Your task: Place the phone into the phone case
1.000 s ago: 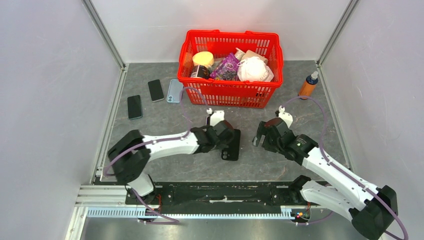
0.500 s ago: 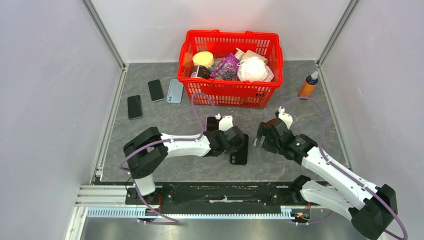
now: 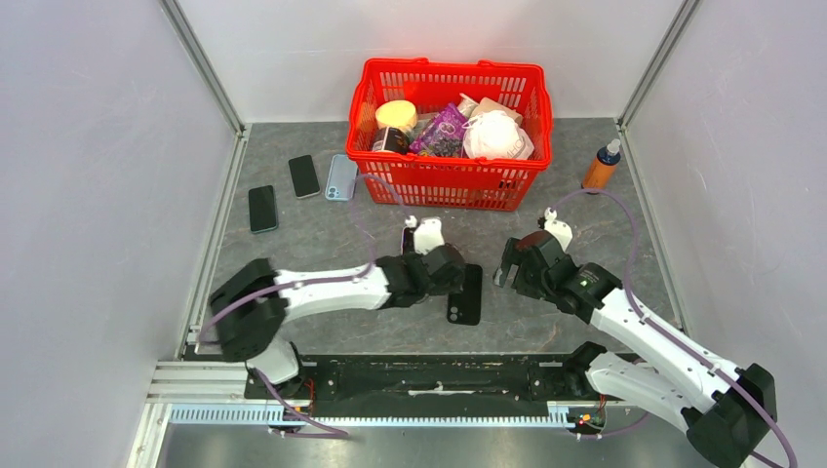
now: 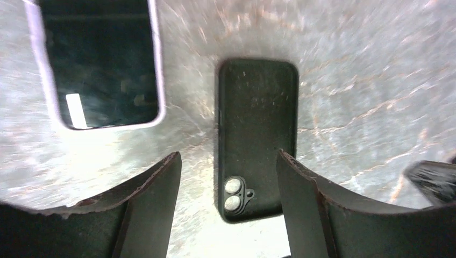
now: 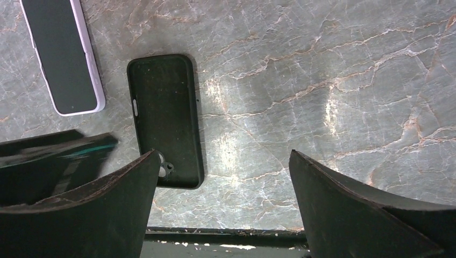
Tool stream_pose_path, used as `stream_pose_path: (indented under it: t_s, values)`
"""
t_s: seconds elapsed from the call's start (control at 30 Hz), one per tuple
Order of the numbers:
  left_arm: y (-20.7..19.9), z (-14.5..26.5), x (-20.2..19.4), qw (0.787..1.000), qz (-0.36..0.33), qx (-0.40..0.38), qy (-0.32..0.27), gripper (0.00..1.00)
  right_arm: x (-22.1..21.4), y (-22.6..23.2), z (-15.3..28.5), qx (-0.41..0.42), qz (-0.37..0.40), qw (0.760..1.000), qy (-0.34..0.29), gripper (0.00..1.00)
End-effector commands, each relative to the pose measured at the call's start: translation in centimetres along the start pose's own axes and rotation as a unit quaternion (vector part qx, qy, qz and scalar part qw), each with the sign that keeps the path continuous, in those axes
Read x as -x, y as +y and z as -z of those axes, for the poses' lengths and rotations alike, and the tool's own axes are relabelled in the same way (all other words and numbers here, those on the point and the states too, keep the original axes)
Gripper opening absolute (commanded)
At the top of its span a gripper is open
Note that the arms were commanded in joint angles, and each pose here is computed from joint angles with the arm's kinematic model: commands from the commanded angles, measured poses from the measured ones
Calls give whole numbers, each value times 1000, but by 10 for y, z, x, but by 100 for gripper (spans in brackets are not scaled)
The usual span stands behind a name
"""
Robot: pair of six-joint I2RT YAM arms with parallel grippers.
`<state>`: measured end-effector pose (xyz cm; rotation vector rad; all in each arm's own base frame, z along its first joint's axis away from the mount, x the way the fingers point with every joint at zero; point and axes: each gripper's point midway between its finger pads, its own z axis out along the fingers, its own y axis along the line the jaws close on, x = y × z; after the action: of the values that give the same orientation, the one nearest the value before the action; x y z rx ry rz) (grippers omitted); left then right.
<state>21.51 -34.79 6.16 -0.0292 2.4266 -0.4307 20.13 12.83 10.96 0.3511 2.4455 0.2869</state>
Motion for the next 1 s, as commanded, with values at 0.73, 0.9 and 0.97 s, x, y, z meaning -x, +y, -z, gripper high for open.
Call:
stream_pose_path:
  t_s: [0.73,0.9,0.97]
  values:
    - [411,38,270,940,147,278,-135,81,4,65,-30,107,101,988,40,97]
    - [443,15,262,946,117,293,-78,83,-3,69,-31,121,104,986,53,97]
    - [453,8,255,946,106,300,-57,84,-3,68,-31,122,105,986,51,97]
